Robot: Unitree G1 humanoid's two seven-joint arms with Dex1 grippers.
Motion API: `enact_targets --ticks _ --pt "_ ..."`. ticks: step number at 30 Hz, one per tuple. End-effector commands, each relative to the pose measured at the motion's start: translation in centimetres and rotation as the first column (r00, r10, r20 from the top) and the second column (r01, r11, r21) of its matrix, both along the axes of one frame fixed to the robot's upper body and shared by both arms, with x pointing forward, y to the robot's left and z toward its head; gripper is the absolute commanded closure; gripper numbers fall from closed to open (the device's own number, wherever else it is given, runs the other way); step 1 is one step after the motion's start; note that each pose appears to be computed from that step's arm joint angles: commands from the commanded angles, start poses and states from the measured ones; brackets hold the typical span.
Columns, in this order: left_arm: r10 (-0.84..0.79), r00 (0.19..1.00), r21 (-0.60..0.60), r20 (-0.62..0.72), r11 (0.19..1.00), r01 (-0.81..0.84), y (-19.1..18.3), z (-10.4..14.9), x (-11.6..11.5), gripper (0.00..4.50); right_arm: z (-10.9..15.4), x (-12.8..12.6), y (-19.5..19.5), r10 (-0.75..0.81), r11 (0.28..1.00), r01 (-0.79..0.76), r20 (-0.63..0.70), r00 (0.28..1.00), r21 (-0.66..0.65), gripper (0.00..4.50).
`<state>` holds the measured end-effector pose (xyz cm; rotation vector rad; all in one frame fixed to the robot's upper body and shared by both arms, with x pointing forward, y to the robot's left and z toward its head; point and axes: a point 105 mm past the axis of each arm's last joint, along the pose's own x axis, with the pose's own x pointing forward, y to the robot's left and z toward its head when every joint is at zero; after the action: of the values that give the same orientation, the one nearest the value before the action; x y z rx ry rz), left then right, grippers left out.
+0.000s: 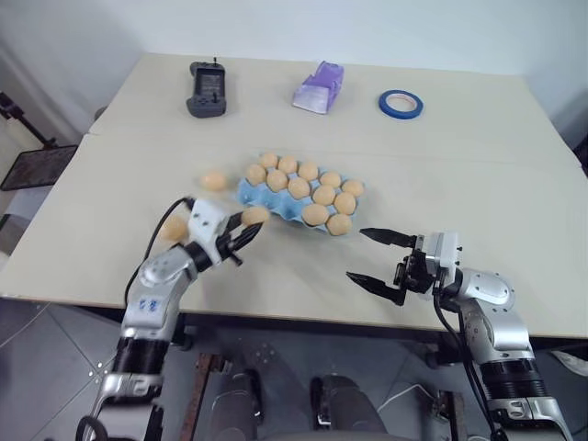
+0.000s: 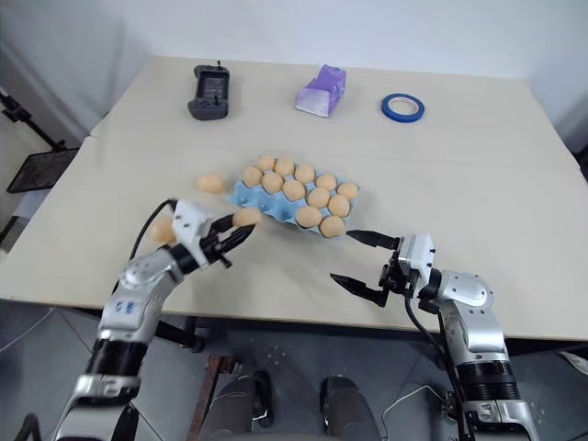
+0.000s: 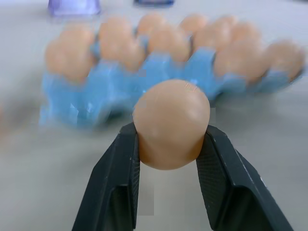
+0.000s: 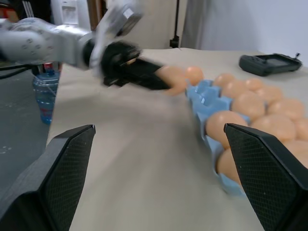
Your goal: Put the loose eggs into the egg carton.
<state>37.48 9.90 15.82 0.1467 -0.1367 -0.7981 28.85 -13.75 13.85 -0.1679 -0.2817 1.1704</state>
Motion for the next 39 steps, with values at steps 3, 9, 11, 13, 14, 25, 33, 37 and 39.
enact_targets --ticks 3,9,11,13,14,25,33,37,39 --pt "-0.033 0.999 0.025 0.019 0.999 0.033 -1.7 0.2 1.5 3.14 1.3 -0.3 0.1 -0.017 1.0 0.016 0.059 0.998 0.02 0.0" --pt "-0.053 0.999 0.019 0.005 0.998 0.053 -1.9 0.0 2.1 1.96 1.4 -0.7 0.0 -0.052 0.998 0.05 0.065 0.996 0.035 0.0" --pt "-0.072 0.997 0.013 0.002 0.997 0.072 -2.0 -0.1 1.8 1.29 1.3 -0.7 0.0 -0.061 0.998 0.059 0.063 0.996 0.038 0.0" --pt "-0.079 0.997 0.022 0.028 0.997 0.078 -1.8 0.2 1.3 0.59 1.3 -0.8 0.0 -0.065 0.997 0.063 0.061 0.996 0.04 0.0" --pt "-0.082 0.996 0.03 0.044 0.996 0.081 -1.6 0.4 1.0 0.25 1.2 -0.8 0.0 -0.067 0.997 0.064 0.06 0.996 0.04 0.0" --pt "0.049 0.997 0.113 0.055 0.992 -0.055 8.3 -1.5 -5.7 0.01 1.1 -0.1 0.6 -0.013 0.999 0.012 0.05 0.999 0.033 0.0" --pt "0.256 0.965 0.056 0.063 0.964 -0.259 13.8 -2.5 -11.5 0.01 1.0 0.5 1.3 0.056 0.998 -0.057 0.037 0.998 0.026 0.0" --pt "0.384 0.921 0.032 0.059 0.922 -0.387 15.3 -3.2 -13.0 0.01 1.1 0.7 1.6 0.08 0.996 -0.081 0.041 0.996 0.033 0.0" --pt "0.424 0.904 0.015 0.045 0.905 -0.425 15.7 -3.6 -13.5 0.01 1.1 0.8 1.8 0.089 0.995 -0.09 0.042 0.995 0.036 0.0"
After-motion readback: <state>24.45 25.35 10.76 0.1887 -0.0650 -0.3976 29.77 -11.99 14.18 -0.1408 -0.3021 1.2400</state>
